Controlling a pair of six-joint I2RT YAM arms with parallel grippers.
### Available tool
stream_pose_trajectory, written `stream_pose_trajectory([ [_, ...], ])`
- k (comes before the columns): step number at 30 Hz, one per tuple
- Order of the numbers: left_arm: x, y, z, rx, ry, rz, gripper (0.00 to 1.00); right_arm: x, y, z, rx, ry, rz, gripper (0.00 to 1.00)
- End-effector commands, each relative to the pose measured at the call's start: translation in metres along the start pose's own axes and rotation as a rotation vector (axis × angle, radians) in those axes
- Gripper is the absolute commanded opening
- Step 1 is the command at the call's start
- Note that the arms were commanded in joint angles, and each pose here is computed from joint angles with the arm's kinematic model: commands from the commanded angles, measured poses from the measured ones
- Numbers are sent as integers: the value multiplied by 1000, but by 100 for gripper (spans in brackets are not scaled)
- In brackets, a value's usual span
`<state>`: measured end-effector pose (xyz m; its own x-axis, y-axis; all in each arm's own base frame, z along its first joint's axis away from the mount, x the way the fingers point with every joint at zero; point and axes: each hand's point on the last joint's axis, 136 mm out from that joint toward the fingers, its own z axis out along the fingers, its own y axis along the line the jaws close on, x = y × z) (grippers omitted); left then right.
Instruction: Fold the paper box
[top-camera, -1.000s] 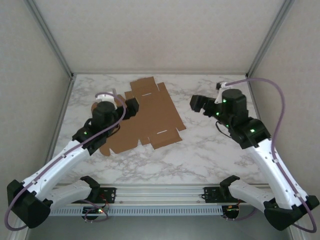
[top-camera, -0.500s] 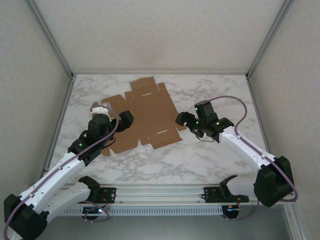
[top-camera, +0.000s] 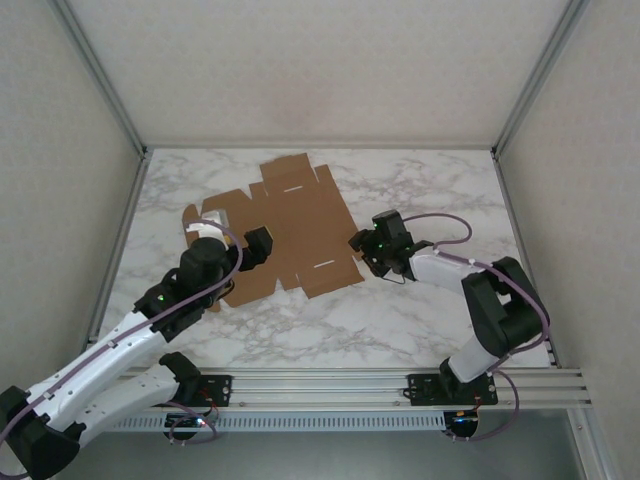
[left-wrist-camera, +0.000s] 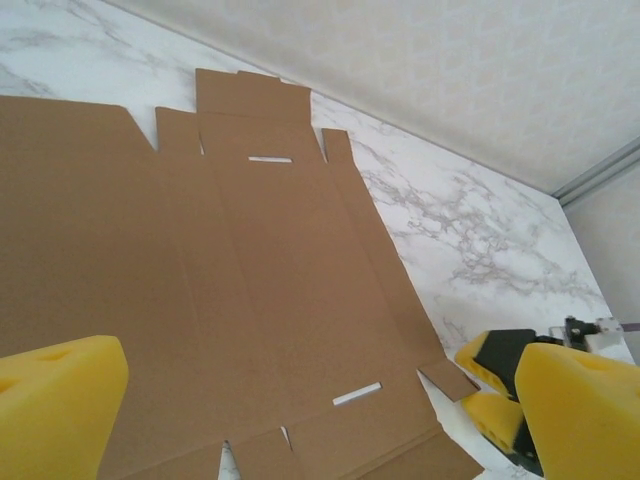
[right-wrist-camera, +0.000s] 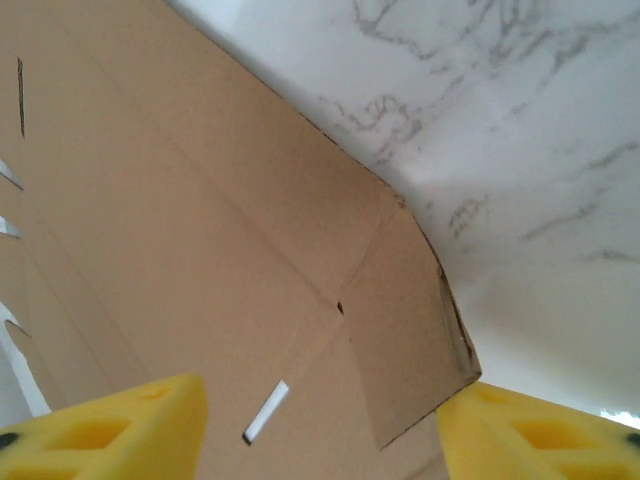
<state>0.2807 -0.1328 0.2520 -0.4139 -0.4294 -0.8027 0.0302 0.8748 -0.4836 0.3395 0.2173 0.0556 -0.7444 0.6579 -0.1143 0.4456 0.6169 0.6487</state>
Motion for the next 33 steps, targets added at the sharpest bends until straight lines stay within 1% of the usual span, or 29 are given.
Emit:
stream_pose_trajectory([
  [1,-18,-1,-7,-30,-53,23,100,-7,6,12,-37,-40,35,52],
  [7,-30,5,-8,-74,-91,-10,100,-17,8,23,-19,-55,14,27],
  [11,-38,1,-3,-77,-104,-22,100,-21,2,31,4,-33,-8,11],
  [13,-41,-2,1,-76,-100,-23,100,-28,-3,30,35,-29,-37,6],
  [15,-43,-8,6,-59,-95,-25,100,-39,-4,24,64,-27,-102,2],
  [17,-46,-13,9,-39,-101,-36,100,-49,-2,16,98,-16,-183,0],
  [19,-49,-16,14,-32,-103,-46,100,-57,7,10,81,3,-284,0],
  [20,-50,-17,18,-36,-99,-55,100,-59,14,7,70,16,-343,2],
  [22,-50,-22,29,-19,-73,-85,100,-61,29,1,49,48,-467,2],
  [23,-49,-27,35,3,-49,-101,100,-64,33,-3,61,41,-533,0],
  [25,-50,-31,47,23,-20,-114,100,-71,38,-12,63,2,-610,0],
  [27,-53,-34,56,33,-14,-114,100,-75,50,-20,20,-42,-699,0],
  [28,-54,-36,62,42,7,-116,100,-76,56,-24,3,-62,-743,0],
  [30,-54,-40,79,41,85,-118,100,-78,67,-29,-30,-89,-826,0],
  [33,-53,-45,107,39,185,-168,100,-78,78,-29,-86,-117,-943,0],
])
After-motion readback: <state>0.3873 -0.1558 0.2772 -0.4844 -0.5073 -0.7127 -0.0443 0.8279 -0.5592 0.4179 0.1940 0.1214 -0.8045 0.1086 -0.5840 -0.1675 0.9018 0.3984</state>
